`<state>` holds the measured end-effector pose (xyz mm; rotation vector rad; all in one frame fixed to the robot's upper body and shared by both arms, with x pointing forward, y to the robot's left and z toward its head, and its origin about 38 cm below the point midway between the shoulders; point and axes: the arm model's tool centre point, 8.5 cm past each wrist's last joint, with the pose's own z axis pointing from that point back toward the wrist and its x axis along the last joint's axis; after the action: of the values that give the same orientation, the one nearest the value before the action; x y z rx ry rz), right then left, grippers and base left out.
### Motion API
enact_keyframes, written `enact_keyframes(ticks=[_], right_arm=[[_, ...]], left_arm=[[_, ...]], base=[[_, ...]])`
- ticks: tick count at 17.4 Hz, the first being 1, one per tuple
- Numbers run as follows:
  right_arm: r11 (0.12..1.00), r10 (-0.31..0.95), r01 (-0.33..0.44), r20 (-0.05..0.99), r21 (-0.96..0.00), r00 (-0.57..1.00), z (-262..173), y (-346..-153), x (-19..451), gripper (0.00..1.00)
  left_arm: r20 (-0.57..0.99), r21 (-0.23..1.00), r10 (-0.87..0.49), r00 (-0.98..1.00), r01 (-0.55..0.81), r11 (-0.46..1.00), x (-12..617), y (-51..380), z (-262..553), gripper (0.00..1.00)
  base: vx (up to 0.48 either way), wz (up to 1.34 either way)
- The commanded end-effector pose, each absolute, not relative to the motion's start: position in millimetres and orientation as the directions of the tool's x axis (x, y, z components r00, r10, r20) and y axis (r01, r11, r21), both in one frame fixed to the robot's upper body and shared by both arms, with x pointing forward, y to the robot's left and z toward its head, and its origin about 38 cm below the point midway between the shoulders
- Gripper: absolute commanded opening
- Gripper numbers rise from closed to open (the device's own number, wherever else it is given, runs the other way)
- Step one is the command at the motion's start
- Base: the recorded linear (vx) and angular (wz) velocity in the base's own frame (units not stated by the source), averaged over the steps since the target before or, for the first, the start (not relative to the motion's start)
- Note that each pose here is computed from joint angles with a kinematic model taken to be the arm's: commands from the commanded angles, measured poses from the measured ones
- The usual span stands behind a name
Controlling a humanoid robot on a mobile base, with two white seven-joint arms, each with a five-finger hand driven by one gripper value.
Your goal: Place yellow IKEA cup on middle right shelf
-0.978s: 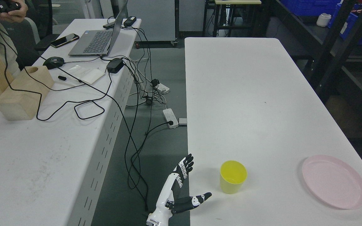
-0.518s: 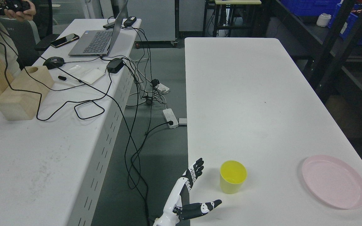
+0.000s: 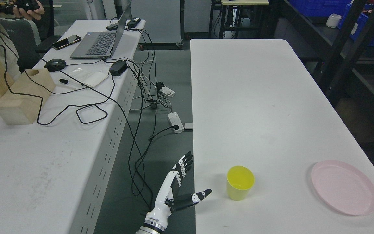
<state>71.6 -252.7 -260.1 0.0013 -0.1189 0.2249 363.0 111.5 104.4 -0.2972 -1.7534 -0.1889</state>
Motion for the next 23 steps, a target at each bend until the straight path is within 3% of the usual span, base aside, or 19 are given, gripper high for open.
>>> enact_keyframes(ticks=[1, 8, 15, 23], right_arm=[[0.975, 0.224, -0.222, 0.109, -0.028, 0.969, -259.7, -264.0, 67.8, 0.99], [0.975, 0.224, -0.222, 0.109, -0.028, 0.969, -259.7, -264.0, 67.8, 0.99], [0.975, 0.224, -0.222, 0.109, -0.028, 0.969, -259.7, -264.0, 67.8, 0.99], [0.975, 0.224, -0.222, 0.109, -0.028, 0.969, -259.7, -264.0, 67.8, 0.99]], left_arm=[[0.979, -0.019, 0.063, -0.191, 0.224, 0.974, 388.4, 144.9, 109.4, 1.0], [0.978, 0.008, 0.042, -0.206, 0.236, 0.972, 414.2, 139.8, 120.6, 1.0], [0.977, 0.042, 0.058, -0.207, 0.449, 0.892, 381.1, 62.9, 111.0, 1.0], [0.978, 0.065, 0.055, -0.201, 0.544, 0.837, 363.9, 29.4, 107.0, 1.0]], base=[[0.0, 0.0], [0.007, 0.0], [0.039, 0.04], [0.006, 0.0]])
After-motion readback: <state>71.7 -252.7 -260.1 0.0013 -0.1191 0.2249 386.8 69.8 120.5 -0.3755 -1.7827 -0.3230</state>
